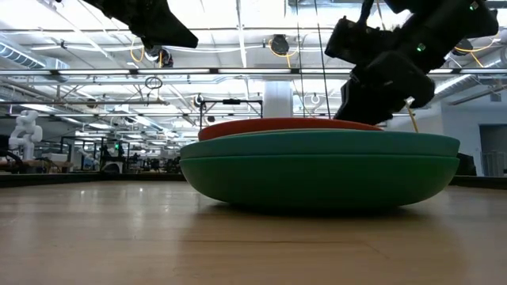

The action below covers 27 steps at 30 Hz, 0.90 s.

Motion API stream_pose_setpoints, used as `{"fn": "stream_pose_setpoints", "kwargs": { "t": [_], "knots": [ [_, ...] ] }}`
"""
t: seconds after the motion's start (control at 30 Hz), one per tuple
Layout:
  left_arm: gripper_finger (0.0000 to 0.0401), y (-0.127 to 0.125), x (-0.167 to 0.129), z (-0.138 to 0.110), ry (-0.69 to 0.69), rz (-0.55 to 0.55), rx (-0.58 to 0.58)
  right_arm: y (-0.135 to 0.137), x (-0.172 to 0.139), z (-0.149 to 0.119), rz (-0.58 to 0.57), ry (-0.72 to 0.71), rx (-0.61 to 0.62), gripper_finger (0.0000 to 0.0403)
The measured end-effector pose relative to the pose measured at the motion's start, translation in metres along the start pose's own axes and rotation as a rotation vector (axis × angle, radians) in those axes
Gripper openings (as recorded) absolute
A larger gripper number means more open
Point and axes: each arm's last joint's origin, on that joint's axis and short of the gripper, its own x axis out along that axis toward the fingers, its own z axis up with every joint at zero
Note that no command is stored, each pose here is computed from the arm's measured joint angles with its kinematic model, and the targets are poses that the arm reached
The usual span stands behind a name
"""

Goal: Stack plastic plates
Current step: Stack the transparent green plate on the transparent orange plate, then return to Home Position

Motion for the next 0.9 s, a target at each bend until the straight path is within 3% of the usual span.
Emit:
{"fn": "stream_pose_setpoints", "kwargs": {
  "t": [0.37, 0.5, 0.7, 0.9],
  "knots": [
    [0.0081, 0.000, 0.000, 0.000, -0.005, 0.000, -0.002, 0.014, 0.016, -0.001, 0.141, -0.029, -0.005, 0.0000],
    [0.0081, 0.000, 0.000, 0.001, -0.005, 0.000, -0.002, 0.014, 0.016, 0.000, 0.135, -0.041, -0.019, 0.0000],
    [0.0081, 0.000, 0.000, 0.000, -0.004, -0.001, 0.005, 0.009, 0.004, 0.008, 0.092, -0.084, -0.040, 0.0000],
    [0.0081, -0.010, -0.003, 0.006, -0.062, -0.042, 0.085, 0.000, -0.025, 0.024, 0.107, -0.190, -0.133, 0.0000]
  ]
}}
